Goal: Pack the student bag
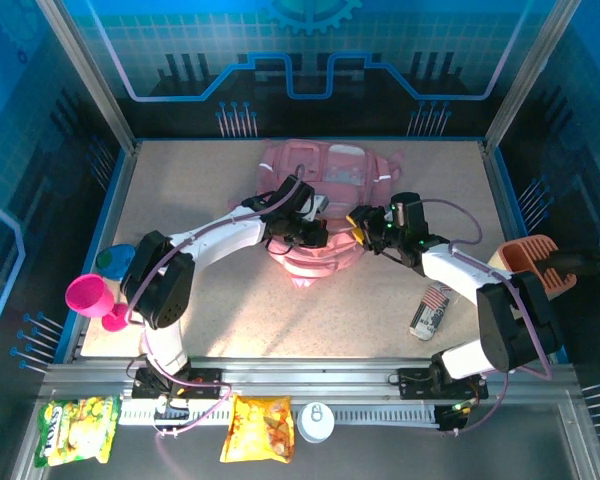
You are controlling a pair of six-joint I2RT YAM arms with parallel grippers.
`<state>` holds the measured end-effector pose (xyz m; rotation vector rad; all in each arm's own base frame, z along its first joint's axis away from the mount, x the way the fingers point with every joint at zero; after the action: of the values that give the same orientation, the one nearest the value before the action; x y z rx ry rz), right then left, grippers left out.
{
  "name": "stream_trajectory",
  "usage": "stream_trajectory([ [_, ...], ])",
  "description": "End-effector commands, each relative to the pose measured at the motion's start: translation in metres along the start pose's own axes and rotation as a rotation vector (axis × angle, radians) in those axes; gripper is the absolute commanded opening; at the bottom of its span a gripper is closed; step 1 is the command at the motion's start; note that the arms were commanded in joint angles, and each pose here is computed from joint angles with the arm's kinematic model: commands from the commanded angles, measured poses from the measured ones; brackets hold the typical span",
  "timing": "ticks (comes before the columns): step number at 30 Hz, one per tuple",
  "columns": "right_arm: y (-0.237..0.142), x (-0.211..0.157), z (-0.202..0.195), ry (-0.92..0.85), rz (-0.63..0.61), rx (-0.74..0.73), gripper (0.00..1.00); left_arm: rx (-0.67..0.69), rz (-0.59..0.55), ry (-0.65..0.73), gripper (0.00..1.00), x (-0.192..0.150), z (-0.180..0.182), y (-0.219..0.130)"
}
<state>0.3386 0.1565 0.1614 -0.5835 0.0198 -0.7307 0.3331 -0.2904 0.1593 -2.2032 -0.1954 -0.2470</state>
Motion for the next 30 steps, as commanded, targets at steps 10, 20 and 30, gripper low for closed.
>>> stream_trajectory([
  [10,0.005,-0.013,-0.013,0.051,-0.013,-0.050,0.38,-0.073,0.005,0.006,0.00,0.003,-0.021,-0.004],
  [20,0.017,0.000,-0.007,0.016,-0.014,-0.048,0.25,-0.038,0.003,0.024,0.00,0.000,-0.015,-0.006],
  [30,0.000,0.017,-0.008,-0.092,-0.079,-0.138,0.09,0.072,-0.035,0.004,0.00,-0.002,0.028,-0.030],
])
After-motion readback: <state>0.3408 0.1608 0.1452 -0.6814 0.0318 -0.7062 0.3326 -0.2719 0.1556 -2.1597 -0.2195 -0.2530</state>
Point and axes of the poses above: each hand's point on the last joint's axis, 136 mm out from that joint toward the fingers, its own y axis out along the fingers, its own z axis along the line the jaws close on, x = y × z, the point moved 5 cm from there along -y, back along the fingers, and after that the axes turned 14 degrees about -y, right-handed, at the moved point
